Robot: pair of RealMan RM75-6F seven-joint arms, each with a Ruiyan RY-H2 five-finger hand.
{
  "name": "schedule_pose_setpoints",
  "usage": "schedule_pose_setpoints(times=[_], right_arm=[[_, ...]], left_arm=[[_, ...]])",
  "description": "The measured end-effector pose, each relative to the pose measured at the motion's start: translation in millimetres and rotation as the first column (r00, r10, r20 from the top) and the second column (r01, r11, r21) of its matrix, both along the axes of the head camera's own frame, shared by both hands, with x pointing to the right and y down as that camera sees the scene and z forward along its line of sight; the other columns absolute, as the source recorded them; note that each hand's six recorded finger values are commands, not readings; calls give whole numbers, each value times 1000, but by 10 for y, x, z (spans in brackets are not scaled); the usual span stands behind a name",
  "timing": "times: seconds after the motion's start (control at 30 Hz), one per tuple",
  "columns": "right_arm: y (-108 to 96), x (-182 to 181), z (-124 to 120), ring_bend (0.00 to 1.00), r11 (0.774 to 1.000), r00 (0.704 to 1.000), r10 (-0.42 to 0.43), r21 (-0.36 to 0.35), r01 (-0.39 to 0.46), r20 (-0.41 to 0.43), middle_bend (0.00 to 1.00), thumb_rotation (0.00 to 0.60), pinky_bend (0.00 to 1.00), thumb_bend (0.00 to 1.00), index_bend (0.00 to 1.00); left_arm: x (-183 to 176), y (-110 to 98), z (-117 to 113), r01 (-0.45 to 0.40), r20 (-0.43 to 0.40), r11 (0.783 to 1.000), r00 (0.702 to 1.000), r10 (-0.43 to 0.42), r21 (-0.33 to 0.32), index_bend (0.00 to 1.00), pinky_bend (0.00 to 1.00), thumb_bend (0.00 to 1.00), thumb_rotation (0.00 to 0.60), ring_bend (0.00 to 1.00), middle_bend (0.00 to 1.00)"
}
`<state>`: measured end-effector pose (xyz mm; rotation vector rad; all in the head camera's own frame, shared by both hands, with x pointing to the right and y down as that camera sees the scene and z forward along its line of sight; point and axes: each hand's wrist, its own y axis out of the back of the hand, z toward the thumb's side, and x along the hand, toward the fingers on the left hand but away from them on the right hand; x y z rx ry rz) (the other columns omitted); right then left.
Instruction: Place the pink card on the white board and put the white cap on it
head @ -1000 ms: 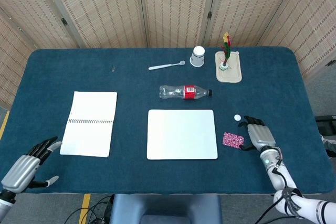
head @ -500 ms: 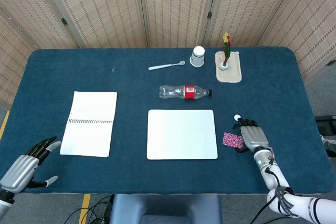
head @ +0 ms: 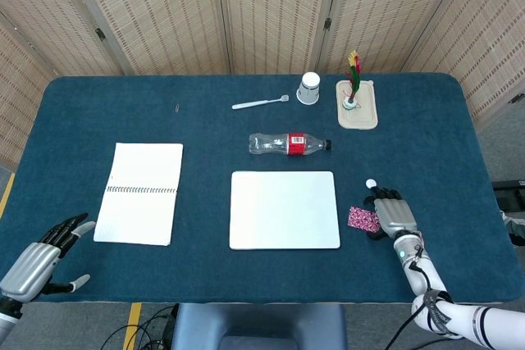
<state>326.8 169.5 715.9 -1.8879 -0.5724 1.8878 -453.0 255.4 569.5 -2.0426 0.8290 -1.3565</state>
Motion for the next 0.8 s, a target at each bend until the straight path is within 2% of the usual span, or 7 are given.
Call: schedule_pose_setpoints(times=[0.8], right_arm=[[52, -2, 78, 0, 1000, 1000, 0, -2, 0, -7, 58, 600, 0, 159, 303]], left_arm=[[-30, 9, -16, 5, 5, 1000, 1000, -5, 2, 120, 150, 255, 600, 2, 2]])
